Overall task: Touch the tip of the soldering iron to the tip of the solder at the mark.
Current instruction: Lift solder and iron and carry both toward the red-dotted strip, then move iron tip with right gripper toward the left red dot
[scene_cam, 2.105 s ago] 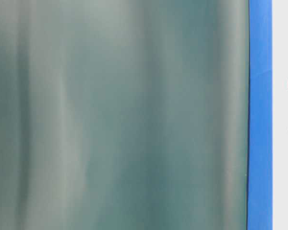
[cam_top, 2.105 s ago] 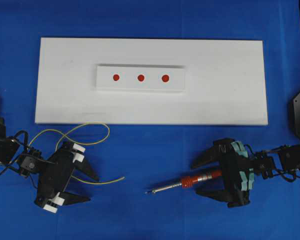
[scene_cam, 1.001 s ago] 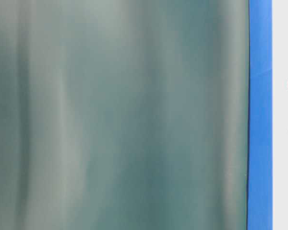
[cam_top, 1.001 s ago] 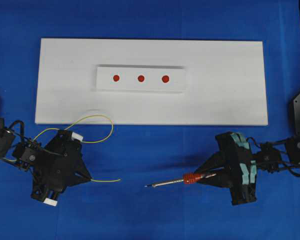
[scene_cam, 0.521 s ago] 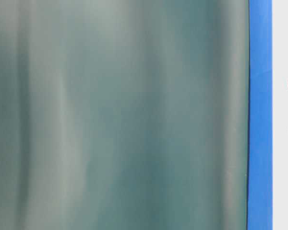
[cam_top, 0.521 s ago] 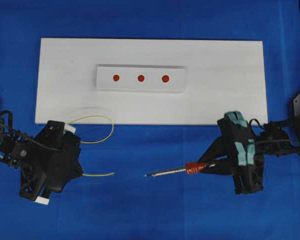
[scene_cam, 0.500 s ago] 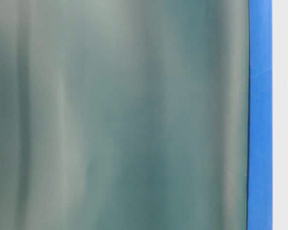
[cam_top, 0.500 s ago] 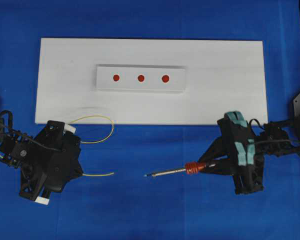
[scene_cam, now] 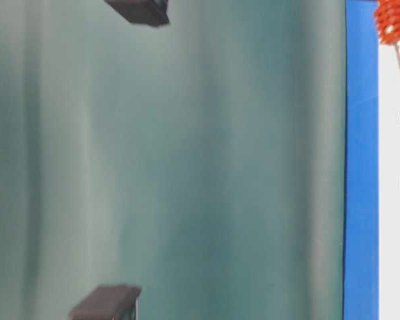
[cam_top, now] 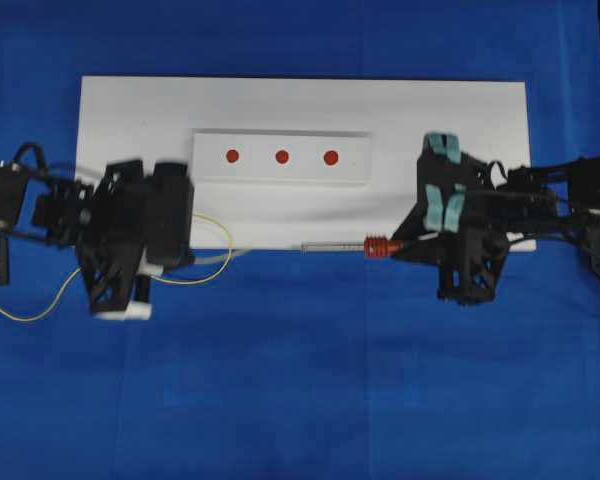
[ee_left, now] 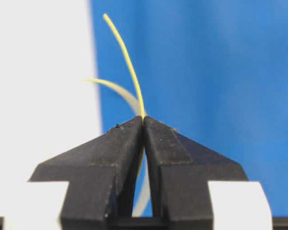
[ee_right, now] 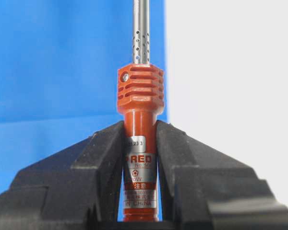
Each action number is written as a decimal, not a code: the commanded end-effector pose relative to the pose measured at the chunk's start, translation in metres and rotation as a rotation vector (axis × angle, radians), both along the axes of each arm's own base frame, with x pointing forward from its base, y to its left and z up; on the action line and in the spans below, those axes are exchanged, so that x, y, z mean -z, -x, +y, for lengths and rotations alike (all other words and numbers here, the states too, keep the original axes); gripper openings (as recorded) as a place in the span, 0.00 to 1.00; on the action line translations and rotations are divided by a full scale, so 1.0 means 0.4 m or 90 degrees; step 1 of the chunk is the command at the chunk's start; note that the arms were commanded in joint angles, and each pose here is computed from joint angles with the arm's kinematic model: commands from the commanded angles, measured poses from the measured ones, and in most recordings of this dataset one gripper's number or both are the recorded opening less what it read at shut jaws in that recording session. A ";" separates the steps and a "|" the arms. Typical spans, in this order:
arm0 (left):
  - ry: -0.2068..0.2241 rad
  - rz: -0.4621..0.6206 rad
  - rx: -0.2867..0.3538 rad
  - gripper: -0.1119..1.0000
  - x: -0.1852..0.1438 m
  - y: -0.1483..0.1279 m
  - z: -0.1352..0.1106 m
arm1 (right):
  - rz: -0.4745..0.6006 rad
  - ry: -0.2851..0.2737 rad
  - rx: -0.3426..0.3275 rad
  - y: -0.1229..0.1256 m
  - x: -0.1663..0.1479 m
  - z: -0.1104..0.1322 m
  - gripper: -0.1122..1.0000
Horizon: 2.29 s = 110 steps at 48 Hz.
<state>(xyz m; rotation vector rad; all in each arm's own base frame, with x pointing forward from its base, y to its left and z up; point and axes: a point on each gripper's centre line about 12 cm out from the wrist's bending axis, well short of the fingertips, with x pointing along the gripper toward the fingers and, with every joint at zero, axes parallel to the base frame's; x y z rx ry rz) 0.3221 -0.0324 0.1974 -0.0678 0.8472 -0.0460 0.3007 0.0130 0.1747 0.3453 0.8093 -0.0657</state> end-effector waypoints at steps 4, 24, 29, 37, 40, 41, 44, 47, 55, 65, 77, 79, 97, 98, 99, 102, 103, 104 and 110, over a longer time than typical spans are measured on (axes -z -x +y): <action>-0.012 -0.020 -0.049 0.12 -0.032 -0.029 0.077 | -0.020 0.022 0.049 -0.018 -0.043 -0.083 0.16; -0.043 -0.022 -0.103 0.12 -0.040 -0.036 0.193 | -0.013 0.060 0.116 -0.006 -0.047 -0.199 0.16; -0.044 -0.022 -0.104 0.12 -0.040 -0.035 0.194 | -0.013 0.061 0.115 -0.005 -0.047 -0.199 0.16; -0.037 -0.005 -0.109 0.12 -0.033 -0.024 0.193 | -0.013 0.060 0.116 -0.008 -0.048 -0.200 0.16; -0.035 0.007 -0.112 0.12 -0.028 -0.017 0.192 | -0.010 0.059 0.115 -0.011 -0.050 -0.200 0.16; -0.032 0.012 -0.113 0.12 -0.025 -0.014 0.191 | -0.008 0.059 0.115 -0.012 -0.048 -0.200 0.16; -0.030 0.030 -0.114 0.12 -0.018 -0.003 0.190 | -0.004 0.057 0.114 -0.016 -0.048 -0.200 0.16; -0.029 0.041 -0.115 0.12 -0.012 0.003 0.189 | 0.001 0.056 0.112 -0.023 -0.046 -0.201 0.16; -0.016 0.076 -0.138 0.12 0.028 0.015 0.200 | 0.003 0.056 0.107 -0.041 -0.047 -0.198 0.16; -0.011 0.097 -0.145 0.12 0.064 0.019 0.202 | 0.002 0.057 0.103 -0.059 -0.048 -0.198 0.16; -0.013 0.089 -0.143 0.12 0.080 0.008 0.203 | 0.002 0.057 0.102 -0.071 -0.048 -0.201 0.16; -0.012 0.090 -0.144 0.12 0.083 0.007 0.203 | 0.003 0.058 0.102 -0.072 -0.048 -0.202 0.16; -0.010 0.101 -0.150 0.12 0.097 0.008 0.211 | 0.001 0.061 0.092 -0.092 -0.049 -0.195 0.16; -0.010 0.100 -0.149 0.12 0.097 0.007 0.210 | 0.000 0.061 0.091 -0.095 -0.050 -0.195 0.16; -0.010 0.101 -0.149 0.12 0.097 0.007 0.210 | 0.001 0.061 0.091 -0.096 -0.049 -0.195 0.16; -0.010 0.101 -0.149 0.12 0.097 0.007 0.210 | 0.000 0.062 0.088 -0.106 -0.050 -0.193 0.16; -0.010 0.101 -0.149 0.12 0.097 0.007 0.210 | 0.001 0.062 0.086 -0.109 -0.049 -0.192 0.16; -0.010 0.101 -0.149 0.12 0.097 0.007 0.210 | 0.000 0.063 0.085 -0.112 -0.050 -0.192 0.16; -0.010 0.101 -0.149 0.12 0.097 0.007 0.210 | 0.007 0.065 0.081 -0.137 -0.042 -0.194 0.16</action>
